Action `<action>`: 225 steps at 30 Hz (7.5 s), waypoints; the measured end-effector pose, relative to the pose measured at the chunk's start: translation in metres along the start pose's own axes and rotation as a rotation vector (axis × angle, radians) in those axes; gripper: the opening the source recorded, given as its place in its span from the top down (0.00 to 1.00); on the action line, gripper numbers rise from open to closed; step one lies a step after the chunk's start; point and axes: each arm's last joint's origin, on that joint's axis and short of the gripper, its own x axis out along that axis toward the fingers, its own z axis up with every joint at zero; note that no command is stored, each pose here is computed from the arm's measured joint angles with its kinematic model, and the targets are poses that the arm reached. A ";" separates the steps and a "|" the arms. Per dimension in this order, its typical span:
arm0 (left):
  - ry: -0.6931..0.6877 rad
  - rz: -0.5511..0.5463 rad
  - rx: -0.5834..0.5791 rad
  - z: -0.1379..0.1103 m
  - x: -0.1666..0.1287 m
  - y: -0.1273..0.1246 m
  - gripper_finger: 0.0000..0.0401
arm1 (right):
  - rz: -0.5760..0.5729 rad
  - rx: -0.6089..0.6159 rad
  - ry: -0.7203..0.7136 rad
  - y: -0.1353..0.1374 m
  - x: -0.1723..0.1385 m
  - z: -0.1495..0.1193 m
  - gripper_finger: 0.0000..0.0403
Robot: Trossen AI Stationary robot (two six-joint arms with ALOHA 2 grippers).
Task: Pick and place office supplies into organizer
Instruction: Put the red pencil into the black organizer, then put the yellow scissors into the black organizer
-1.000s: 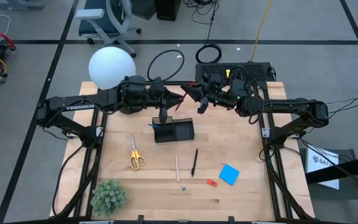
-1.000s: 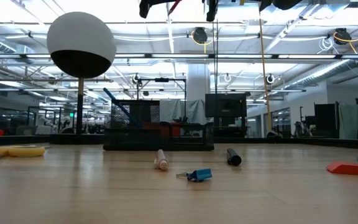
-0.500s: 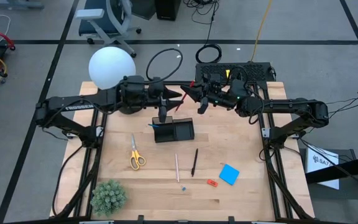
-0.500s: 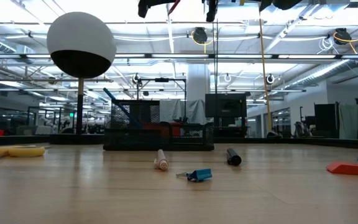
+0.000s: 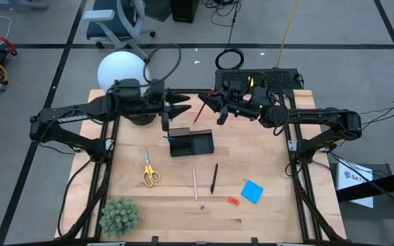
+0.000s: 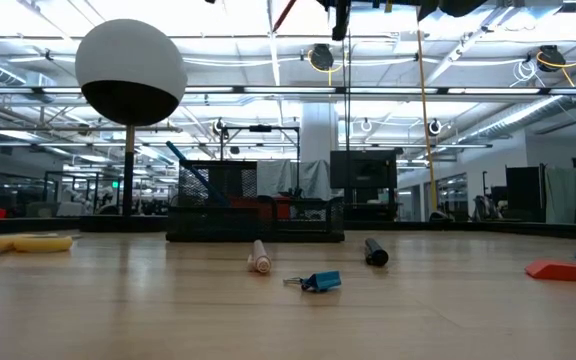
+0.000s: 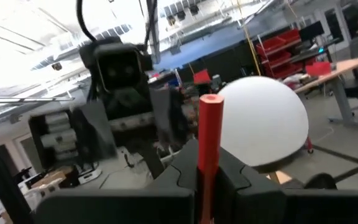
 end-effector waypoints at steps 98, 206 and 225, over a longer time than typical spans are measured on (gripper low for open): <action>-0.016 0.078 -0.052 0.011 -0.034 -0.001 0.59 | 0.147 -0.077 0.510 -0.111 0.062 -0.151 0.97; 1.016 -0.157 0.211 -0.080 -0.096 -0.060 0.59 | 0.013 -0.159 0.397 -0.013 -0.011 0.020 0.64; 1.146 -0.292 0.306 -0.192 -0.083 -0.089 0.59 | -0.001 -0.131 0.385 -0.010 -0.010 0.019 0.64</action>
